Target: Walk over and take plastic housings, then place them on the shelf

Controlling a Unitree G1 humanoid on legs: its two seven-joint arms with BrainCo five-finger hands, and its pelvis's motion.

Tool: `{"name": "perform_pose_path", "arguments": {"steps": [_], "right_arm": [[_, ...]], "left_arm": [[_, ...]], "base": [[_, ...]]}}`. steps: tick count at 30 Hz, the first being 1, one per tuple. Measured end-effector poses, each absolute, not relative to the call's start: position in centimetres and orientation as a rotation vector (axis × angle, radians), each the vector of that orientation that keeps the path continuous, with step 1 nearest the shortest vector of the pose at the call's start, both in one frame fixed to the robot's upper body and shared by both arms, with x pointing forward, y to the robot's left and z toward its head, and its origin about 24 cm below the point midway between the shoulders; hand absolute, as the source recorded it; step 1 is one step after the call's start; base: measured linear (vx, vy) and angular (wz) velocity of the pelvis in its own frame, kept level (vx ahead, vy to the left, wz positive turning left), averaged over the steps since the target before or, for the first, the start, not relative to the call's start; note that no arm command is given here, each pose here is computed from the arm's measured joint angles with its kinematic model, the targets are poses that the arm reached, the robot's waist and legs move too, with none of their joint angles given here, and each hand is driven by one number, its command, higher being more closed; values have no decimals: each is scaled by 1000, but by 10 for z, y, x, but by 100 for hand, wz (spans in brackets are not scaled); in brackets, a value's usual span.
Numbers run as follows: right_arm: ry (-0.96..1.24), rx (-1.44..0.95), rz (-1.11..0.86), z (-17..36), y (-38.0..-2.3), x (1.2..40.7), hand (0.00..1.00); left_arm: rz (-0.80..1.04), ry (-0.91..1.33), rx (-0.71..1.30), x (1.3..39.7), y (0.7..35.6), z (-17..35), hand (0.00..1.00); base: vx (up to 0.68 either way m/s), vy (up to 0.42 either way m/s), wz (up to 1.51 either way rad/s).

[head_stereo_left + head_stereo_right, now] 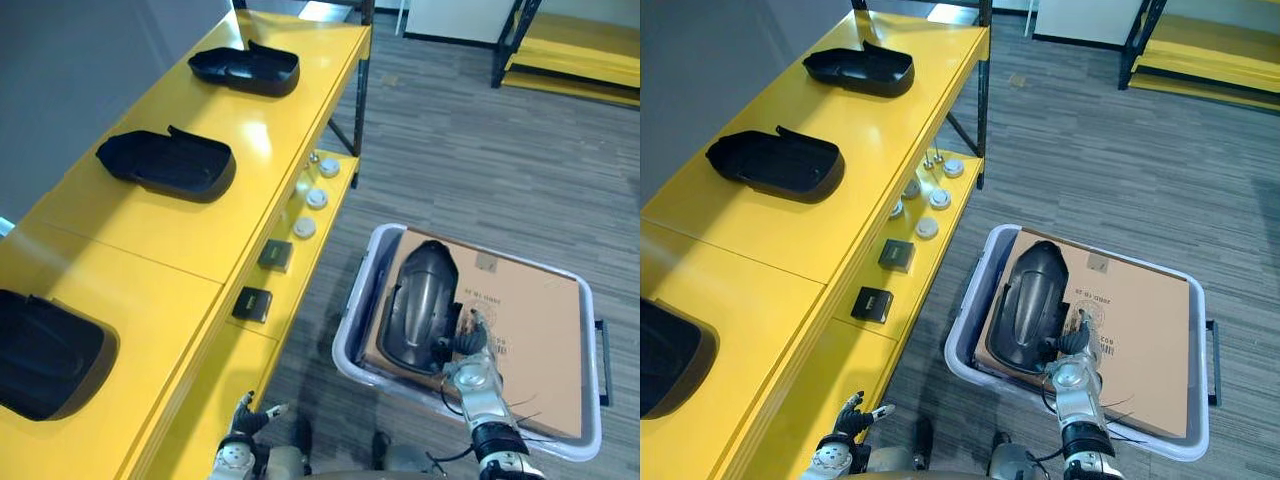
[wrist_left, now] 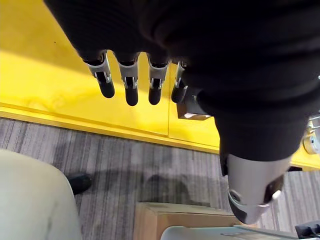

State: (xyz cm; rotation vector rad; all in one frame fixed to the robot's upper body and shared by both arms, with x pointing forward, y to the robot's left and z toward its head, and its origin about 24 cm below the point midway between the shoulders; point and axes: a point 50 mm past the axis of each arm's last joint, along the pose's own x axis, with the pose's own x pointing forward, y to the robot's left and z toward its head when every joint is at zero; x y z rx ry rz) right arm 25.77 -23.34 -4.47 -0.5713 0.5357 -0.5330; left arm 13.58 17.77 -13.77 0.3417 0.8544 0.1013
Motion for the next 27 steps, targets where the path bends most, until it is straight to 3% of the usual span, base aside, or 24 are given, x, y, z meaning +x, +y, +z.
{"name": "perform_pose_path", "arguments": {"steps": [16,27], "right_arm": [[554,-463,-507,-50,-227,258,100],[336,-462,-658,-10,-241,241,100]], "left_arm": [[124,857,345,136,179,-138,0],[144,674,312,159,173,-110,0]], "base": [[-1,5,-2],[-16,1,-6]]}}
